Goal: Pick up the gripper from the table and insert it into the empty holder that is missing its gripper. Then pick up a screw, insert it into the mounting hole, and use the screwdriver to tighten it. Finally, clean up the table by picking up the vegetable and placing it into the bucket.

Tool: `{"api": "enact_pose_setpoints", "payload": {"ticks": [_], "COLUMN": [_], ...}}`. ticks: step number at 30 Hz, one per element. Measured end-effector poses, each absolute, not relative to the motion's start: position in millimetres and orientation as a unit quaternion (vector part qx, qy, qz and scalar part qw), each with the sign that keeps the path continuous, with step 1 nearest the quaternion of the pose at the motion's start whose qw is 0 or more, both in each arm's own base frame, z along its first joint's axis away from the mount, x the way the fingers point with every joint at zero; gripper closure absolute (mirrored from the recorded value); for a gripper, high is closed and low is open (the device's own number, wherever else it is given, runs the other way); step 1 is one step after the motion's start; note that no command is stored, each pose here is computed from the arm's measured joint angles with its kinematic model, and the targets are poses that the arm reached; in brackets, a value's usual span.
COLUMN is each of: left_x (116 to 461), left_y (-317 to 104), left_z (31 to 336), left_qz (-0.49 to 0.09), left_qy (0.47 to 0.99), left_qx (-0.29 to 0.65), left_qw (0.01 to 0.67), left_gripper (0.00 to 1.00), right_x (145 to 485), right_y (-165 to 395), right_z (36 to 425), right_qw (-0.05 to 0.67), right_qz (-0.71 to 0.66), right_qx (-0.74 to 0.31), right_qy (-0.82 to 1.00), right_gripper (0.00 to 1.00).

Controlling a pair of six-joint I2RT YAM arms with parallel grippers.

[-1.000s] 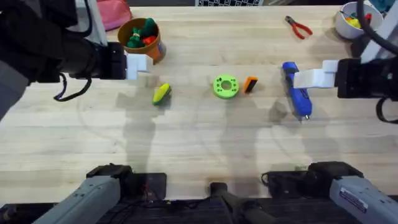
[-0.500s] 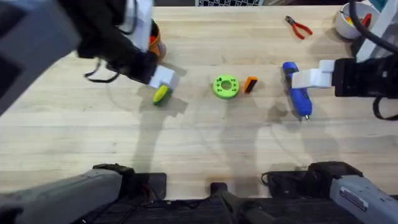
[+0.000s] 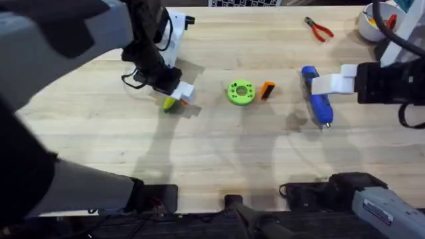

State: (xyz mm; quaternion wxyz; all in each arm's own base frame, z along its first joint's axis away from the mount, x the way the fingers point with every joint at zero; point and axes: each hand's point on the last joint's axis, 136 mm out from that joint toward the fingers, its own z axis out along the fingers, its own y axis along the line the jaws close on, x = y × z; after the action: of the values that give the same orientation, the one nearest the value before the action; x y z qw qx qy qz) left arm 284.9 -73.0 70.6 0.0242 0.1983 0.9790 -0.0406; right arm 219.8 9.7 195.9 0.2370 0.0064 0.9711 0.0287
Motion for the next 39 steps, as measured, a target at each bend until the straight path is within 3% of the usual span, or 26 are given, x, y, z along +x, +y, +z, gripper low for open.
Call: {"api": "enact_pose_setpoints", "payload": {"ticks": [6, 13, 21, 25, 27, 30, 31, 39], "left_x": [290, 292, 286, 285, 285, 284, 284, 285], "left_y": [-74, -70, -70, -72, -73, -77, -78, -78], "left_z": [48, 42, 28, 28, 28, 30, 31, 30], "left_qz": [-0.04, -0.028, -0.03, -0.035, -0.039, -0.05, -0.049, -0.049], "left_qy": [0.979, 0.98, 0.98, 0.98, 0.979, 0.979, 0.978, 0.979], "left_qx": [0.197, 0.197, 0.197, 0.197, 0.196, 0.198, 0.2, 0.199], "left_qw": [0.005, 0.002, -0.022, -0.023, -0.024, -0.023, -0.021, -0.02], "left_gripper": [0.006, 0.002, 0.084, 0.25, 0.457, 0.902, 0.976, 0.982], "right_x": [220, 220, 220, 220, 220, 220, 220, 220], "right_y": [10, 10, 10, 10, 10, 10, 10, 10], "right_z": [196, 196, 196, 196, 196, 196, 196, 196], "right_qw": [0.237, 0.237, 0.237, 0.236, 0.237, 0.237, 0.236, 0.237], "right_qz": [0.029, 0.029, 0.029, 0.03, 0.03, 0.03, 0.03, 0.03], "right_qx": [0.006, 0.006, 0.006, 0.006, 0.006, 0.006, 0.006, 0.006], "right_qy": [0.971, 0.971, 0.971, 0.971, 0.971, 0.971, 0.971, 0.971], "right_gripper": [0.009, 0.008, 0.008, 0.009, 0.008, 0.008, 0.008, 0.009]}}
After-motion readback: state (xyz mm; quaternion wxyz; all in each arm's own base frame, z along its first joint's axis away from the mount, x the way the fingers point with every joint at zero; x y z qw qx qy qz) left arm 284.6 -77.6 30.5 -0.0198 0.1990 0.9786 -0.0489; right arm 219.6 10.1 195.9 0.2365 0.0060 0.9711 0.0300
